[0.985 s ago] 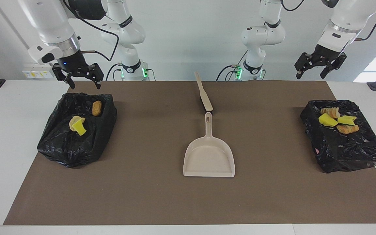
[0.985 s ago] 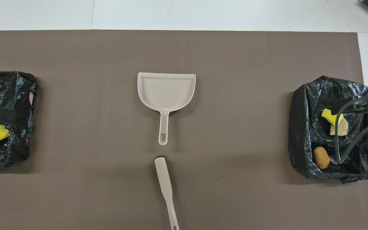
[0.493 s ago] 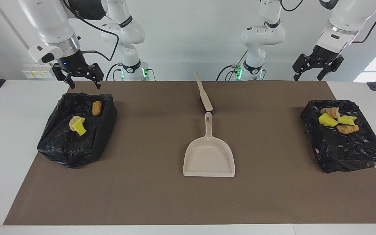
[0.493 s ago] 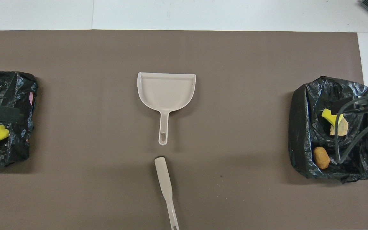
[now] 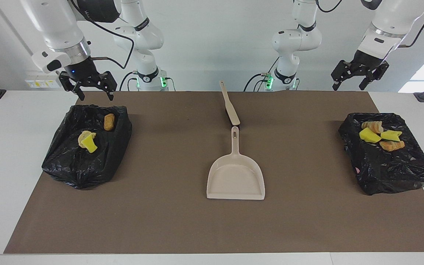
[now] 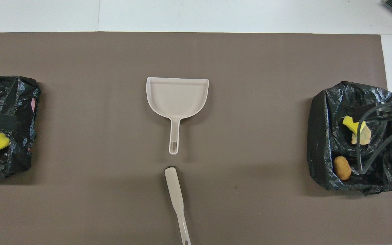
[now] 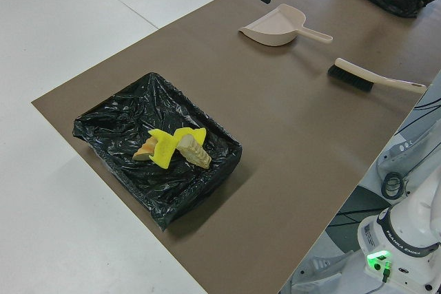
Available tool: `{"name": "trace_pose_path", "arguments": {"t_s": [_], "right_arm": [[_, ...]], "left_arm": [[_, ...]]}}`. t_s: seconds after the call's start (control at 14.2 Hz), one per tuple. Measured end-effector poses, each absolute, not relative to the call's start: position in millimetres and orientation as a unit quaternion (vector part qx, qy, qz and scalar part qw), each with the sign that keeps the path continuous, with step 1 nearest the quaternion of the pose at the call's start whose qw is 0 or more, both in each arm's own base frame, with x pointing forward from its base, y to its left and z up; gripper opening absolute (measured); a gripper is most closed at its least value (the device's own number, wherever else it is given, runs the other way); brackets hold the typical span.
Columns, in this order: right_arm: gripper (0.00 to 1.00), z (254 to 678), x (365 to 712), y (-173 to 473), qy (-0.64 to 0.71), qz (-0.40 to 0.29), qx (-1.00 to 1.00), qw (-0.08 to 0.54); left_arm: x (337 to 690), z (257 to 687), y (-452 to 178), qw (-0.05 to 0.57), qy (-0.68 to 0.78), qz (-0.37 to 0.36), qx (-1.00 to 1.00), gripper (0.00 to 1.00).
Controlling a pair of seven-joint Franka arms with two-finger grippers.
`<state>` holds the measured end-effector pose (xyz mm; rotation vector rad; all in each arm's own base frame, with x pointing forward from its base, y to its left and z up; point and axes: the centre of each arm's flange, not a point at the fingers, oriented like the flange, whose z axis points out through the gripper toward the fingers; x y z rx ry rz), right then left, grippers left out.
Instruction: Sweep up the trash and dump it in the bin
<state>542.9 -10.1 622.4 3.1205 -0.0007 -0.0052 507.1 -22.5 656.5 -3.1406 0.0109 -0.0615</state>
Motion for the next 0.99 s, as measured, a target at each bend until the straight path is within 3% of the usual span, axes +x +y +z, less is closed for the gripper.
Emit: {"name": "trace_pose_path", "arguments": {"t_s": [0.99], "right_arm": [[1.00, 622.4, 542.9, -10.1, 0.000, -0.002, 1.000, 0.011]], "left_arm": [[508.3, 660.9, -11.2, 0.005, -0.006, -0.031, -0.999, 1.00]]}}
